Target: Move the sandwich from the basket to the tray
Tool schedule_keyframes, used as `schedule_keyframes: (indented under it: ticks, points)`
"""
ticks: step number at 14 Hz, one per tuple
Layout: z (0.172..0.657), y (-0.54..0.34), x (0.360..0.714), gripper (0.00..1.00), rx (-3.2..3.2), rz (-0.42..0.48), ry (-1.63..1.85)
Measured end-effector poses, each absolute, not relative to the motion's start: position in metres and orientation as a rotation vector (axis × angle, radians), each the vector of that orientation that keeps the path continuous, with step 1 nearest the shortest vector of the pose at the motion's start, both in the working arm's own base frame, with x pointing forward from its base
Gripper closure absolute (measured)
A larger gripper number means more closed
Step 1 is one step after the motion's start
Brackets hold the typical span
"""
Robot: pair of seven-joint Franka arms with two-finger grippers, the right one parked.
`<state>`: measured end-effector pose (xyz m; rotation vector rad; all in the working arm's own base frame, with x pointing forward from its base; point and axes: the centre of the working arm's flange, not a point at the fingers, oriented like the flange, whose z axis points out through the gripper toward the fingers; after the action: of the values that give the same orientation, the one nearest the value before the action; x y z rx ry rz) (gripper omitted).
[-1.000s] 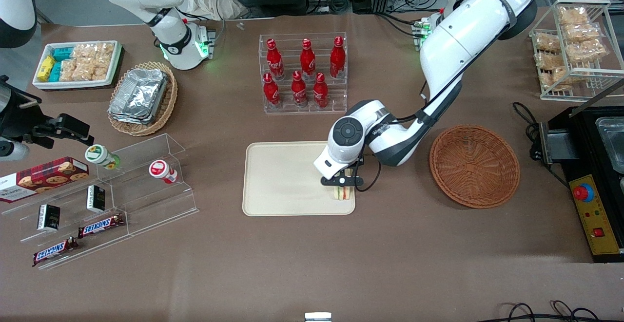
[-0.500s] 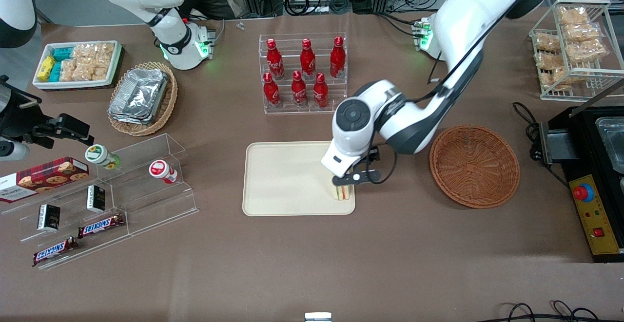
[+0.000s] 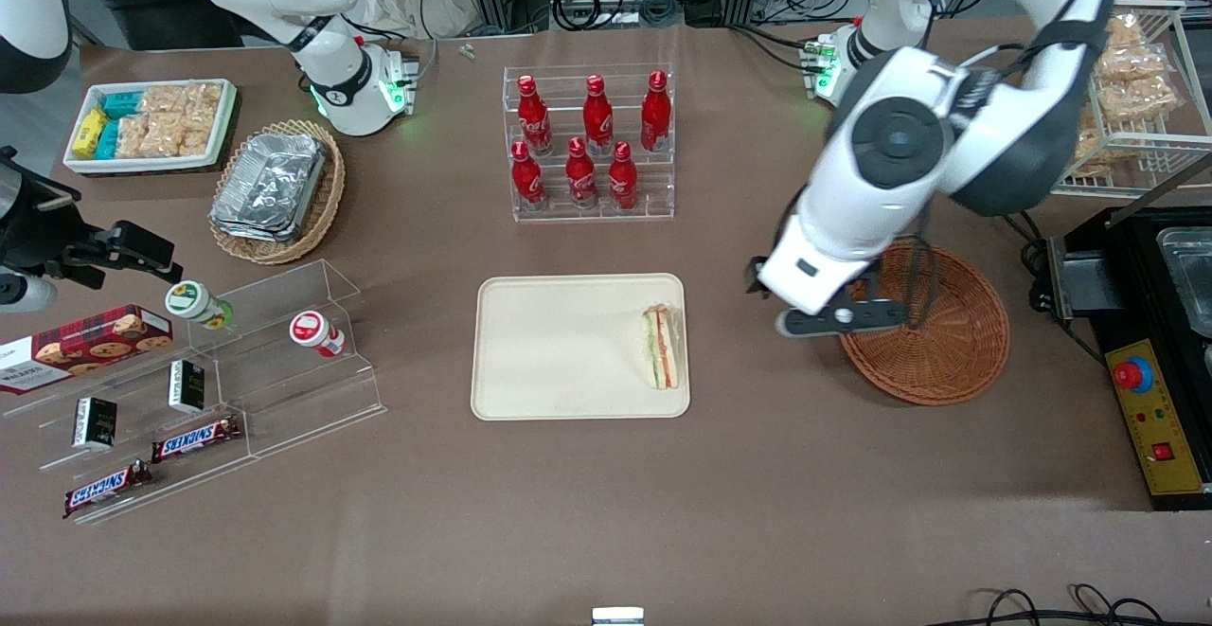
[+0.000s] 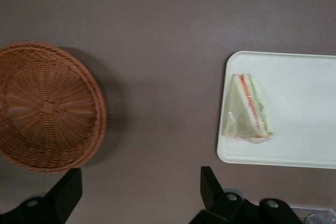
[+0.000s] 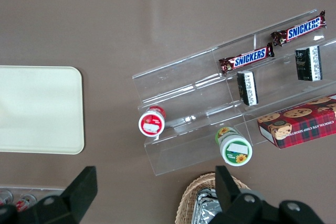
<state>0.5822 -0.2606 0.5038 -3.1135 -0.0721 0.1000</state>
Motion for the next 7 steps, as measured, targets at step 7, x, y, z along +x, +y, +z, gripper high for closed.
schedule_keyframes:
  ticks: [7]
  points:
    - [0.588,-0.09,0.565,0.0,-3.159,0.238,-0.033]
